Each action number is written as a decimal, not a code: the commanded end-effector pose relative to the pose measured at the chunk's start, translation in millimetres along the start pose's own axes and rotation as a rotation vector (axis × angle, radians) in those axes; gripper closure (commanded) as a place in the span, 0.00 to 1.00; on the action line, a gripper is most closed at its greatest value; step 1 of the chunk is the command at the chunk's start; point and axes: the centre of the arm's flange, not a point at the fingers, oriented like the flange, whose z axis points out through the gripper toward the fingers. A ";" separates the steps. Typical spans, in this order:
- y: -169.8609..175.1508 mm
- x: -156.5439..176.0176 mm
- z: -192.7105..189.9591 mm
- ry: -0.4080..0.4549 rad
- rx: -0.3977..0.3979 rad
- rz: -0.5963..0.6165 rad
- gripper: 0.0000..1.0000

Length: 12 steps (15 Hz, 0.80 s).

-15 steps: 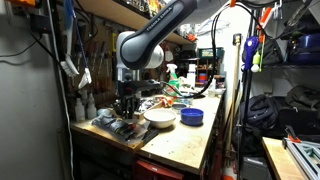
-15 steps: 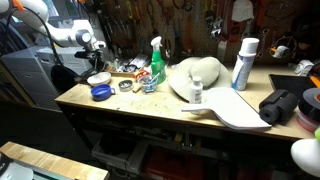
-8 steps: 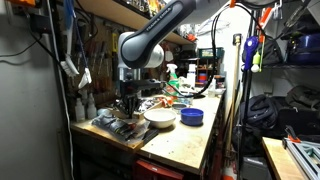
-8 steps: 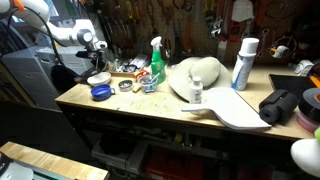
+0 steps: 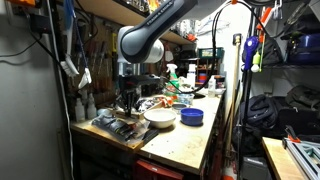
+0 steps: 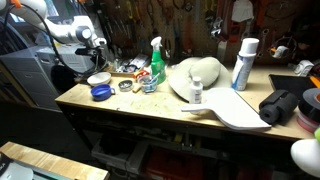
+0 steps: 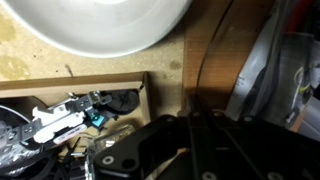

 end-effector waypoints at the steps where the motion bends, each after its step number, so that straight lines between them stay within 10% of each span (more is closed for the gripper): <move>1: 4.3 -14.6 -22.3 0.000 -0.079 -0.074 1.00; 12: 13.9 -70.1 -38.8 -0.030 -0.073 -0.349 1.00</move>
